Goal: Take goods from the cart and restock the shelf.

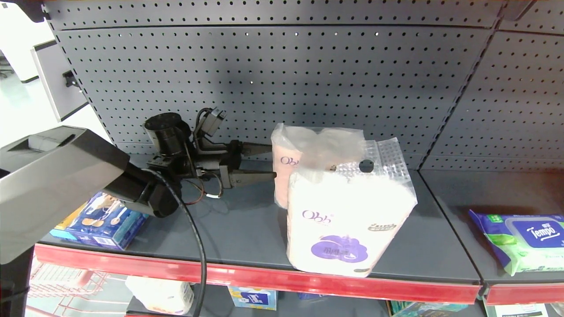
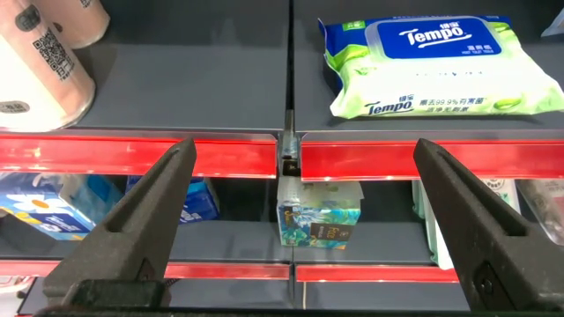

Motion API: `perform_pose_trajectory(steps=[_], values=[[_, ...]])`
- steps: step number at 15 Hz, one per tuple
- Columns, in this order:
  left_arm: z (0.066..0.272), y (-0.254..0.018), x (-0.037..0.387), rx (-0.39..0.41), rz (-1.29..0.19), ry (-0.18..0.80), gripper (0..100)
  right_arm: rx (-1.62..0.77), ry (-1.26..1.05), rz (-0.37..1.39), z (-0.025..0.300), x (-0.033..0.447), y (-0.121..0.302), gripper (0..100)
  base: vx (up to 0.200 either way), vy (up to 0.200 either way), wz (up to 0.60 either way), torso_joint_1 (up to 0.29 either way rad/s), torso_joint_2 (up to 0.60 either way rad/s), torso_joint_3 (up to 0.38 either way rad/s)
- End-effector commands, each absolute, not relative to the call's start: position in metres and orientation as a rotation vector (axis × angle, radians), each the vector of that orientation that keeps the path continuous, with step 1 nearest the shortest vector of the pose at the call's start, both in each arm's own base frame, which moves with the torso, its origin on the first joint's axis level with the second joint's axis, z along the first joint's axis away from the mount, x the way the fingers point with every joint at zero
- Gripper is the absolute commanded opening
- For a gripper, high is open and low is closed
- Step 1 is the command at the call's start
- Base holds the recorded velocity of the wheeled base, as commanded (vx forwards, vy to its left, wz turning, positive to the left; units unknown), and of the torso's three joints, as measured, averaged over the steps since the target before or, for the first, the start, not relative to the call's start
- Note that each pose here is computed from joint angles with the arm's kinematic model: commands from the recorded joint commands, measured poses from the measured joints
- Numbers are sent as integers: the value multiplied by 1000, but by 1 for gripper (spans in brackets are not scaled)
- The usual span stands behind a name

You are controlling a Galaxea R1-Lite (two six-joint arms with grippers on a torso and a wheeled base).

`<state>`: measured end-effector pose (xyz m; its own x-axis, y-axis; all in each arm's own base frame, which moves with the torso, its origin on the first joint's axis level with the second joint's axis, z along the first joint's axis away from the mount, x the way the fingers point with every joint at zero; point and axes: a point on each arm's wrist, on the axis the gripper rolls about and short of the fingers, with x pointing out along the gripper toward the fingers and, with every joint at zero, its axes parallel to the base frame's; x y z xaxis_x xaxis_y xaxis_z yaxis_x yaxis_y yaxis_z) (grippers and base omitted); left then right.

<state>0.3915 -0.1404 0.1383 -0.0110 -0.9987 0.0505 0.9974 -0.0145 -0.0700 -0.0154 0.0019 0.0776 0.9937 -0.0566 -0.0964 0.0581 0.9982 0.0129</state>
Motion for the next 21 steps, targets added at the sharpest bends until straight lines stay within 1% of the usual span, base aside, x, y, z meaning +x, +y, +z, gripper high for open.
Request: perform_pose_trajectory(steps=[1, 4, 7, 8, 11, 13, 14, 16, 17, 18, 19, 20, 21], values=[[139, -139, 388, -98, -1582, 22, 100, 16, 98, -57, 78, -15, 2, 100, 0, 0, 0, 0, 0, 0], [140, -136, 383, -105, -1578, 35, 100, 16, 98, -57, 78, -15, 2, 100, 0, 0, 0, 0, 0, 0], [147, -129, 379, -107, -1564, 37, 100, 16, 98, -57, 78, -15, 2, 100, 0, 0, 0, 0, 0, 0], [146, -124, 377, -113, -1551, 47, 100, 16, 98, -57, 78, -15, 2, 100, 0, 0, 0, 0, 0, 0], [153, -108, 364, -122, -1518, 59, 100, 15, 98, -57, 78, -15, 2, 100, 0, 0, 0, 0, 0, 0], [165, -85, 346, -144, -1446, 82, 100, 16, 98, -57, 78, -15, 2, 100, 0, 0, 0, 0, 0, 0], [176, -71, 336, -174, -1369, 116, 100, 15, 98, -57, 78, -15, 2, 100, 0, 0, 0, 0, 0, 0], [198, -59, 313, -214, -1230, 154, 100, 16, 98, -57, 78, -15, 2, 100, 0, 0, 0, 0, 0, 0], [221, -53, 283, -235, -1091, 177, 100, 16, 98, -57, 78, -15, 2, 100, 0, 0, 0, 0, 0, 0], [227, -52, 274, -240, -1056, 184, 100, 15, 98, -57, 78, -15, 2, 100, 0, 0, 0, 0, 0, 0], [253, -45, 227, -257, -933, 214, 100, 16, 98, -57, 78, -15, 2, 100, 0, 0, 0, 0, 0, 0], [265, -40, 193, -258, -840, 237, 100, 15, 98, -57, 78, -15, 2, 100, 0, 0, 0, 0, 0, 0], [270, -35, 163, -231, -766, 253, 100, 16, 98, -57, 78, -15, 2, 100, 0, 0, 0, 0, 0, 0]])
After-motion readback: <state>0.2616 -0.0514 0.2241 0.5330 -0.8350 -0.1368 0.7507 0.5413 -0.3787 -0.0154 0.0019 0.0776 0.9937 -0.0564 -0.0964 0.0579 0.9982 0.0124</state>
